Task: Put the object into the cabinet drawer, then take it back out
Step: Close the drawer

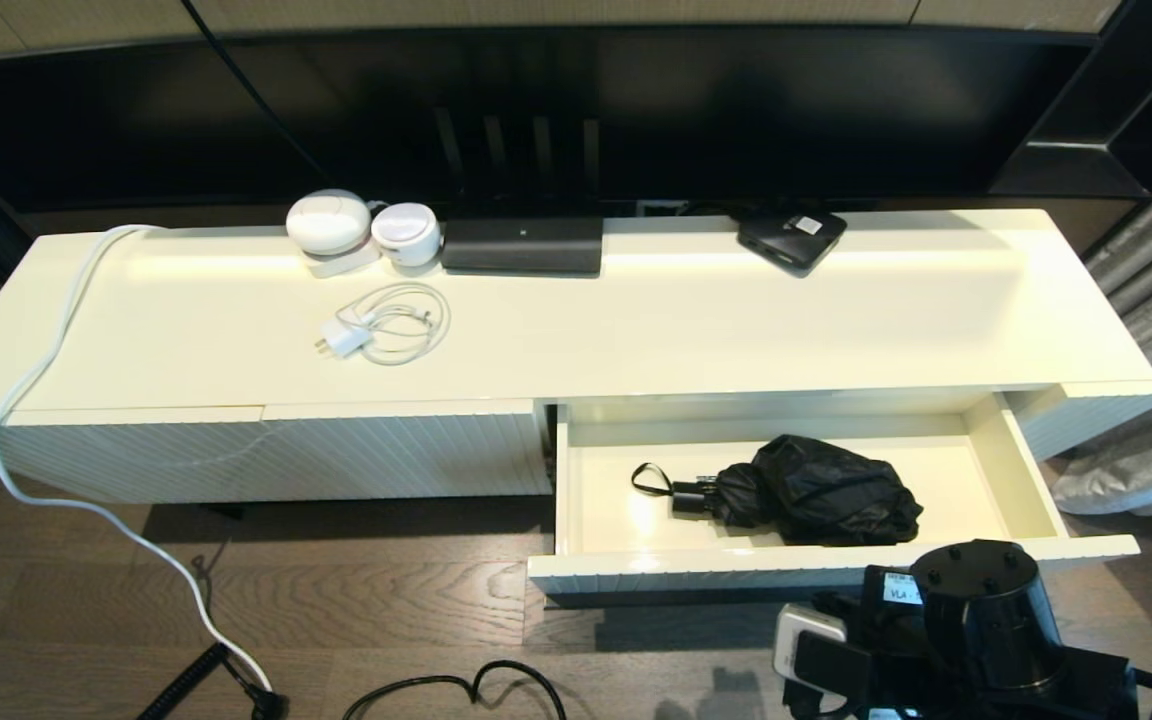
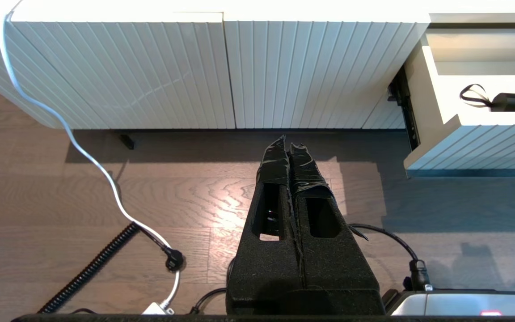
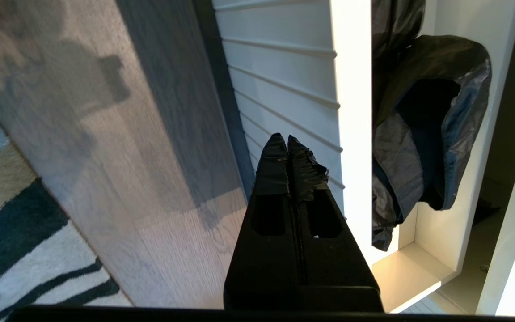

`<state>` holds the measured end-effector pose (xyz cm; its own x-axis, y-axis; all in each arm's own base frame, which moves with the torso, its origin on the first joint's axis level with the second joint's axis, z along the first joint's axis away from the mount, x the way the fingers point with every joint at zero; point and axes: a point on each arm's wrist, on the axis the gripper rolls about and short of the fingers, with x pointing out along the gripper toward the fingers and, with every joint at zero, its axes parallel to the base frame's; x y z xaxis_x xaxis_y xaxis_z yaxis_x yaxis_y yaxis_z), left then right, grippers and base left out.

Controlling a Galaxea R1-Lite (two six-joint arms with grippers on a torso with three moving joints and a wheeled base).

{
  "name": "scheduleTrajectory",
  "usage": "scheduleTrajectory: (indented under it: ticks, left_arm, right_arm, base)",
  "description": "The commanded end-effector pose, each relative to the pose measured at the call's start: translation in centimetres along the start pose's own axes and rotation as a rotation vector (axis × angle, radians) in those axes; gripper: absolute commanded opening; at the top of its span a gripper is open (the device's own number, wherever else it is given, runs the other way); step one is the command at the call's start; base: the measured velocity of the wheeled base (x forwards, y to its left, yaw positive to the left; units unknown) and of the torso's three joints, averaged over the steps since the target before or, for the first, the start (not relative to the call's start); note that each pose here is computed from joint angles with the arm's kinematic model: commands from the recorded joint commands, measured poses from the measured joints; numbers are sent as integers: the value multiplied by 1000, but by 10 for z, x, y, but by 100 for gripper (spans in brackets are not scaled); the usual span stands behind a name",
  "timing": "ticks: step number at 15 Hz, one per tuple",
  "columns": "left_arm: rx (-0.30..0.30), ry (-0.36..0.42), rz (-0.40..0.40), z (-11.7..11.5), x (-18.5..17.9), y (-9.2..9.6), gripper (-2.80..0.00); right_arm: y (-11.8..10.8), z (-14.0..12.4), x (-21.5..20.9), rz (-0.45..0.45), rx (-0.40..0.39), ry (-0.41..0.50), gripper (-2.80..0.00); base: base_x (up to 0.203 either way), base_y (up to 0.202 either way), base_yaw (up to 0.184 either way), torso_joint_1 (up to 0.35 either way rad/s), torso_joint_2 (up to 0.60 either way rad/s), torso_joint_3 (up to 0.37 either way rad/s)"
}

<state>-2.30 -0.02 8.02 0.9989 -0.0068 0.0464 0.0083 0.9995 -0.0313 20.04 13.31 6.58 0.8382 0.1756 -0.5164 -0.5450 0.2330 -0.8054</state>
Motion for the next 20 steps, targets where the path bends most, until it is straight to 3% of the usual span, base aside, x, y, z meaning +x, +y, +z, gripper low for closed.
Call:
scheduleTrajectory:
  ticks: [1, 20]
  left_arm:
    - [-1, 0, -1, 0, 0, 0, -280]
    - [0, 0, 1, 0, 0, 0, -280]
  right_arm:
    - [4, -1, 6, 8, -8, 10, -280]
    - [-5, -1, 26, -123, 56, -38, -280]
  base:
    - [0, 0, 0, 0, 0, 0]
    - [0, 0, 0, 0, 0, 0]
